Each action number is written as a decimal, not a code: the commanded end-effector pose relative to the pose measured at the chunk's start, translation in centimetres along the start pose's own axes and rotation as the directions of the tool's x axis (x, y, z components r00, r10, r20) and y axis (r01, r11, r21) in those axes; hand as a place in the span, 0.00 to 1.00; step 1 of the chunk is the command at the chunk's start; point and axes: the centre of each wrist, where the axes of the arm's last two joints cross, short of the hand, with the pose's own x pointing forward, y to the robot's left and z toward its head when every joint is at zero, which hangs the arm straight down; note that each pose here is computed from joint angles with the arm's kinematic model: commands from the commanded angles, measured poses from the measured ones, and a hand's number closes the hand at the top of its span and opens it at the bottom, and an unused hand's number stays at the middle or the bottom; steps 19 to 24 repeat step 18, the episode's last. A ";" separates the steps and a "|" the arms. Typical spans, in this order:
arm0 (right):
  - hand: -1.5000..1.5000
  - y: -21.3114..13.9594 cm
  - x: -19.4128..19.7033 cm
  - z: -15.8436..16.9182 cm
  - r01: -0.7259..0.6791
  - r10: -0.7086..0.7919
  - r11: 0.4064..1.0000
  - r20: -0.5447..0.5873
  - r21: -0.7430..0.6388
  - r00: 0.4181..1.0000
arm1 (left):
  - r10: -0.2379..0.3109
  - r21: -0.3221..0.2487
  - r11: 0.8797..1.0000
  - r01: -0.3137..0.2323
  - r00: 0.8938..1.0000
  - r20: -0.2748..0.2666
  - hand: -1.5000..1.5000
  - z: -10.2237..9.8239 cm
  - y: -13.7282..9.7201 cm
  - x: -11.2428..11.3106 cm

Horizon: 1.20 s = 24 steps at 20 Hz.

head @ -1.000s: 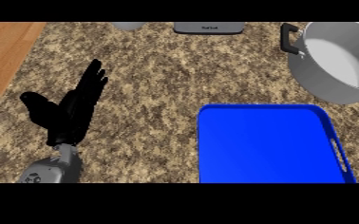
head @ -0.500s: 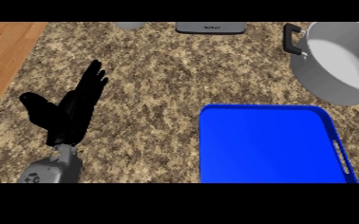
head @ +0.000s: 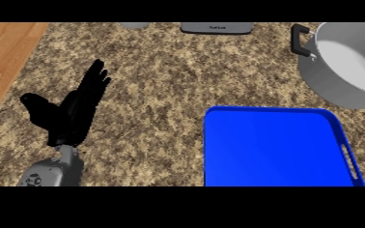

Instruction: Pick the squash from the tray and place it in the pot

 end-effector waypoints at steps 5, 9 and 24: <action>0.00 3.4 0.1 -1.1 0.262 -0.243 0.956 -0.145 0.135 0.959 | 0.007 -0.018 1.000 -0.007 1.000 -0.003 0.50 0.1 -0.7 0.6; 0.00 3.4 -2.2 -1.1 0.412 -0.409 0.911 -0.093 0.028 0.908 | 0.005 0.000 1.000 -0.005 1.000 -0.013 0.50 -0.1 1.0 0.5; 0.00 -1.4 -5.1 -1.8 0.555 -0.584 0.766 0.011 -0.324 0.812 | -0.009 0.015 1.000 0.009 1.000 0.006 0.50 0.2 0.0 -0.1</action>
